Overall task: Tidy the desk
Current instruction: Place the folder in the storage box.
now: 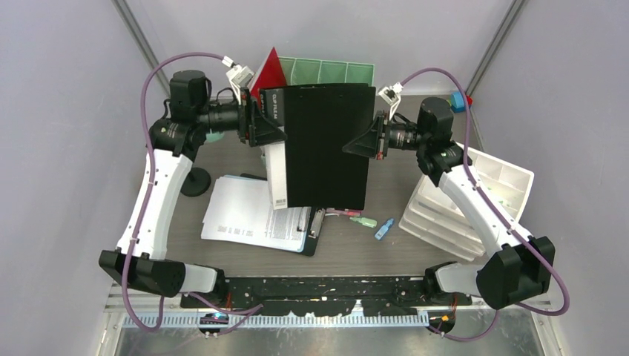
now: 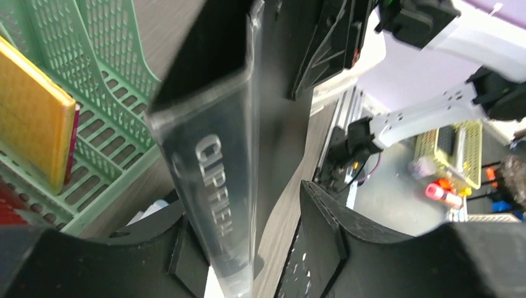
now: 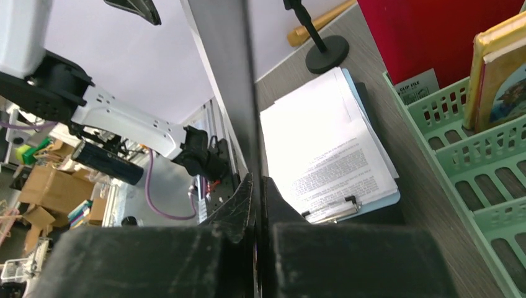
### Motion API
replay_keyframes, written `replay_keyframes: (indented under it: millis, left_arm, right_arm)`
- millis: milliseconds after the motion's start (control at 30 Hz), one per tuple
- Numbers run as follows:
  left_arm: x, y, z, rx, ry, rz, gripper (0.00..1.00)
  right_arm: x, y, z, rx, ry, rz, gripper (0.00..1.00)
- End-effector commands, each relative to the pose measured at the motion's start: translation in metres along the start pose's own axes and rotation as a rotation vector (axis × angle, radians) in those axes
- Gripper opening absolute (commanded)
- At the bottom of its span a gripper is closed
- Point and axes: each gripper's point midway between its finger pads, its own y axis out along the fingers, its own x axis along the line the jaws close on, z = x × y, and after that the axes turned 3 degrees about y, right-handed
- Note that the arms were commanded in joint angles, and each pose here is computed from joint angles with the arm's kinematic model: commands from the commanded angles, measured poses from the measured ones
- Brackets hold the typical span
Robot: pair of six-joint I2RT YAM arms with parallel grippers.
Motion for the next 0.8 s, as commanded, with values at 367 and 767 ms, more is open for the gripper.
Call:
replay_keyframes:
  millis: [367,767]
  left_arm:
    - [0.0,0.005,0.037,0.144,0.043,0.05,0.01]
    - [0.021,-0.002,-0.022,-0.078,0.076,-0.203,0.0]
  right_arm:
    - [0.019,-0.008,-0.014,-0.018,-0.085,-0.011,0.0]
    - [-0.012,-0.029,-0.045,-0.095,-0.118,0.281,0.82]
